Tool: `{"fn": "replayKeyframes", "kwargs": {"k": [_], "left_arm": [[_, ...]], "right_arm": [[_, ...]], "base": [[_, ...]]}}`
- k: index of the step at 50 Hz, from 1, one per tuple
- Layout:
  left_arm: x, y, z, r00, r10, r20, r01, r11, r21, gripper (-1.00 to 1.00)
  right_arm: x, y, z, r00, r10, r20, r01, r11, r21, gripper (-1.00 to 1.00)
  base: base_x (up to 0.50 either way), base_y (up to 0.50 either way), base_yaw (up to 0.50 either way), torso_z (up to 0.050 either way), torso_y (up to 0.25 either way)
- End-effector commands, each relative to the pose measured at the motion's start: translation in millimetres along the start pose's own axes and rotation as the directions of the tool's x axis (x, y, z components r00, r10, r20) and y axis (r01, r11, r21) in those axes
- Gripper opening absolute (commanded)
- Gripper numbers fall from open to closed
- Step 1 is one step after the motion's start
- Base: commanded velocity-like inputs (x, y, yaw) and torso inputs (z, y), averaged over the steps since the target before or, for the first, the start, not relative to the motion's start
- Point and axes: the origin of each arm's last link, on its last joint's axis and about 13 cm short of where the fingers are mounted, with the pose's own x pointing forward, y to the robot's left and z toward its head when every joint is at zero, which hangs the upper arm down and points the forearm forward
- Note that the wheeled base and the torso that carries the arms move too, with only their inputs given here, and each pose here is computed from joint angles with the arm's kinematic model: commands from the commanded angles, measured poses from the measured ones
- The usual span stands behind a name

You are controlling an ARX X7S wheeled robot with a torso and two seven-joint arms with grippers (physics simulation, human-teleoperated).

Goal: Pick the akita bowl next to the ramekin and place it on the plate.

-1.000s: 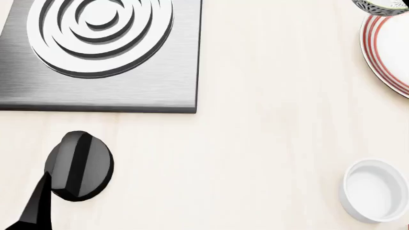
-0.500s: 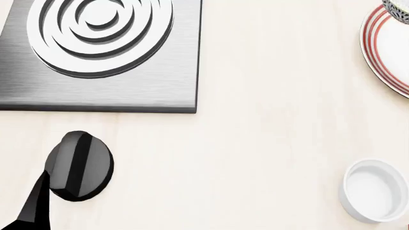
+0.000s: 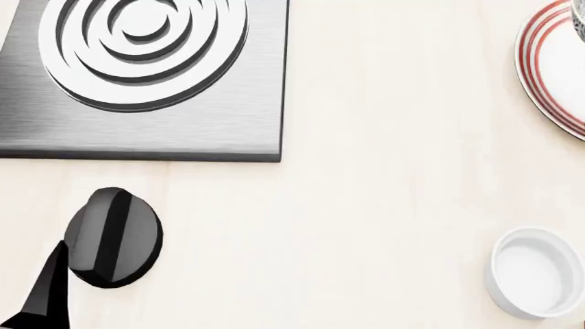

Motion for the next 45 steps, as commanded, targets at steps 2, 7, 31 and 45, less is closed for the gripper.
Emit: {"fn": "replayKeyframes", "kwargs": {"k": [2,7,31,45], "left_arm": [[-1,0.3,0,1.0,0.001,0.002,-0.001,1.0,0.003,1.0],[0,1.3,-2,1.0,0.005,-0.002,-0.005,1.0,0.002,1.0],[0,-0.4,-4,1.0,-0.005,-0.009,0.005,1.0,0.002,1.0],[0,-1.0,-3,1.0,-0.01,-0.007,0.01,1.0,0.006,1.0]], "right_arm": [[7,-7.0,-4,1.0,-0.018,0.007,0.018,1.0,-0.002,-1.0],[9,-10.1,-6,1.0,-0.027,0.008,0.027,1.0,-0.008,-1.0],[25,-8.1,-1,0.997,-0.071,0.032,0.071,0.997,-0.005,-1.0],[35,-4.5,-2,0.997,-0.059,0.049,0.059,0.998,0.004,-1.0]], "base": [[0.0,0.0,0.0,0.0,0.0],[0.0,0.0,0.0,0.0,0.0],[0.0,0.0,0.0,0.0,0.0],[0.0,0.0,0.0,0.0,0.001]]}}
